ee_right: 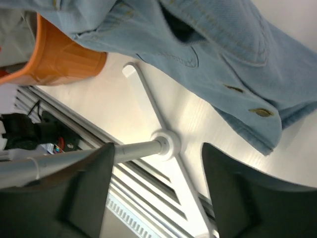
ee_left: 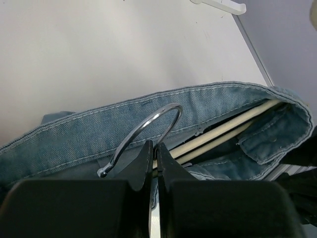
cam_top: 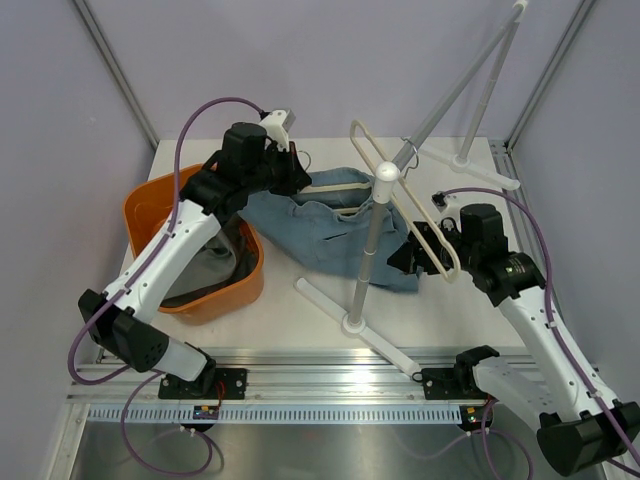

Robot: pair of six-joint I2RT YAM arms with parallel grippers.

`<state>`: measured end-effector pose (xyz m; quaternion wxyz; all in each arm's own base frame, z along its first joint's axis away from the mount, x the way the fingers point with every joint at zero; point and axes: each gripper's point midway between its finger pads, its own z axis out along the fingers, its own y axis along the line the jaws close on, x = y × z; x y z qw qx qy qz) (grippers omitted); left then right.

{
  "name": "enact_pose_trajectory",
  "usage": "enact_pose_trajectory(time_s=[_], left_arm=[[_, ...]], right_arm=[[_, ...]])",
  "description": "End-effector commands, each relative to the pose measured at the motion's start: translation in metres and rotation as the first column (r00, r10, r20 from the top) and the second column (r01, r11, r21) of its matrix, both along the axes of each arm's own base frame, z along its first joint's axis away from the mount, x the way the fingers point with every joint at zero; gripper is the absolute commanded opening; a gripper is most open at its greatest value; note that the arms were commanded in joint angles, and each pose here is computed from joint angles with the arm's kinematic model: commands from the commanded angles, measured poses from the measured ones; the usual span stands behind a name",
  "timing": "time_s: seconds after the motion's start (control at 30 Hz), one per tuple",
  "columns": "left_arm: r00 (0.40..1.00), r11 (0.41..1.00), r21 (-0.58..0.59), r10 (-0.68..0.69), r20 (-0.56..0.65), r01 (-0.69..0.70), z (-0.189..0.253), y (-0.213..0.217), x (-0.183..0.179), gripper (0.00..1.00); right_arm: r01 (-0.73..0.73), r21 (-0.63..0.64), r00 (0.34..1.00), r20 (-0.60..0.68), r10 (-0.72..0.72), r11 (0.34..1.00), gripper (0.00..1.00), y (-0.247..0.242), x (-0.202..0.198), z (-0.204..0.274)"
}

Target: Remove the skirt from the hanger

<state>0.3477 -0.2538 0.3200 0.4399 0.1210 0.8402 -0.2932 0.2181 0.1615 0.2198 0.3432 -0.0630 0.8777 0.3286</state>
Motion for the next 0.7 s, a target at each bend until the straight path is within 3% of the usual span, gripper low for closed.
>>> enact_pose_trajectory(time_s=[0.0, 0.03, 0.1, 0.3, 0.5, 0.67], left_arm=[[0.989, 0.994, -0.103, -0.011, 0.148, 0.027, 0.063, -0.002, -0.005, 0.0], [0.989, 0.995, -0.099, -0.015, 0.149, 0.03, 0.063, -0.001, -0.006, 0.0], [0.988, 0.995, -0.096, -0.021, 0.15, 0.035, 0.063, 0.0, -0.009, 0.0], [0.988, 0.994, -0.085, -0.05, 0.143, 0.062, 0.059, 0.0, -0.016, 0.0], [0.987, 0.994, -0.07, -0.069, 0.143, 0.079, 0.055, 0.003, -0.024, 0.0], [0.986, 0.994, -0.045, -0.092, 0.141, 0.099, 0.05, 0.003, -0.026, 0.0]], right_arm=[[-0.01, -0.027, 0.994, 0.106, 0.013, 1.0, 0.82, -0.005, 0.006, 0.024], [-0.003, -0.042, 0.993, 0.116, 0.008, 0.999, 0.94, -0.007, 0.008, 0.025], [0.016, -0.094, 0.989, 0.146, -0.002, 0.995, 0.99, -0.014, 0.016, 0.029], [0.037, -0.203, 0.988, 0.155, -0.005, 0.978, 1.0, -0.018, 0.059, 0.02], [-0.019, -0.22, 0.992, 0.119, 0.046, 0.975, 1.0, -0.005, 0.095, 0.0], [-0.044, -0.214, 0.983, 0.166, 0.08, 0.976, 0.98, 0.002, 0.108, 0.0]])
